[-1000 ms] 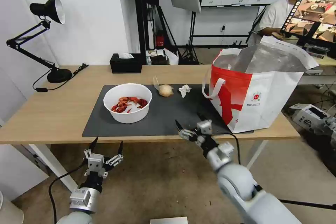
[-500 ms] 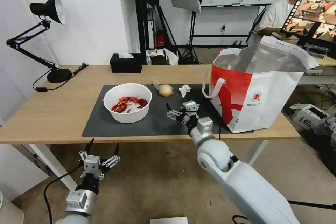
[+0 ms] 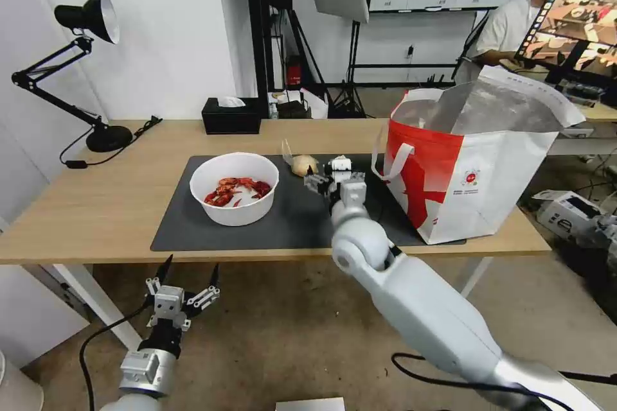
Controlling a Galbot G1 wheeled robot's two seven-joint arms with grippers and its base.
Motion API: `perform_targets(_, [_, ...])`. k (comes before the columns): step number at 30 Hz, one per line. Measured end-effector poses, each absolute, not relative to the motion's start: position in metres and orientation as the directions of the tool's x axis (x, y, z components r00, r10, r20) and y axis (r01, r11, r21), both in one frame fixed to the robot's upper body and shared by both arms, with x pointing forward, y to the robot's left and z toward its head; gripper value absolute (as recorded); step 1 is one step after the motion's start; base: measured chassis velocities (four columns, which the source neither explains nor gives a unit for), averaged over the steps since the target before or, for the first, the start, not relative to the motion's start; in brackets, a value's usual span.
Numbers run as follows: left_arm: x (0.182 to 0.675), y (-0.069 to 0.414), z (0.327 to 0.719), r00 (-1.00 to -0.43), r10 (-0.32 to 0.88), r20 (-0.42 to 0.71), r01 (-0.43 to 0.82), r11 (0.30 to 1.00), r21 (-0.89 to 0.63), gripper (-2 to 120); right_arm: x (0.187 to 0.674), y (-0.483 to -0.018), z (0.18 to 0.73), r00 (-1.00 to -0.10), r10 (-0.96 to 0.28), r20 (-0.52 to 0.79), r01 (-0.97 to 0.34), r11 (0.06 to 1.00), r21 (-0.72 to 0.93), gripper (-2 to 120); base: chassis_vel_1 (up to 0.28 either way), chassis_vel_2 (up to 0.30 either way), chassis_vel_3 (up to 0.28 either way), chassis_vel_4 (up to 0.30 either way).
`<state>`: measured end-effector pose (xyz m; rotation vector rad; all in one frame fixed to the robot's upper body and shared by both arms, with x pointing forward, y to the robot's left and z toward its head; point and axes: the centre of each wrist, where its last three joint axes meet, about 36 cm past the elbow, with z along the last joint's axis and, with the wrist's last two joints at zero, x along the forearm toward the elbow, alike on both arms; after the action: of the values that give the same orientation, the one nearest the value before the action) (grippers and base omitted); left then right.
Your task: Pick up the trash from the table and place it into the takeout bag.
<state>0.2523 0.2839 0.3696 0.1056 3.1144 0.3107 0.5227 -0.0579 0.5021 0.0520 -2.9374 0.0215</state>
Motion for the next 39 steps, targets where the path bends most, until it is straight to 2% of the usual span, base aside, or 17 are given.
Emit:
perform_targets(21, [0.254,0.282,0.364,-0.998,0.068,0.002,0.067,0.979,0.191,100,0.621,-0.039,0.503,-0.925,0.140,0.353,0.125,0.990,-0.065,100,0.000,0.000,0.000,0.000])
perform_targets(31, [0.257,0.281,0.363,-0.997,0.071,-0.001,0.070,0.980,0.188,100,0.652,-0.033,0.491,-0.901,0.169,0.400,0.147,0.985,-0.085,100,0.000,0.000,0.000,0.000])
perform_targets(39, [0.257,0.281,0.362,-0.997,0.072,-0.003,0.070,0.980,0.187,100,0.665,-0.036,0.481,-0.901,0.130,0.414,0.092,0.990,-0.109,100,0.000,0.000,0.000,0.000])
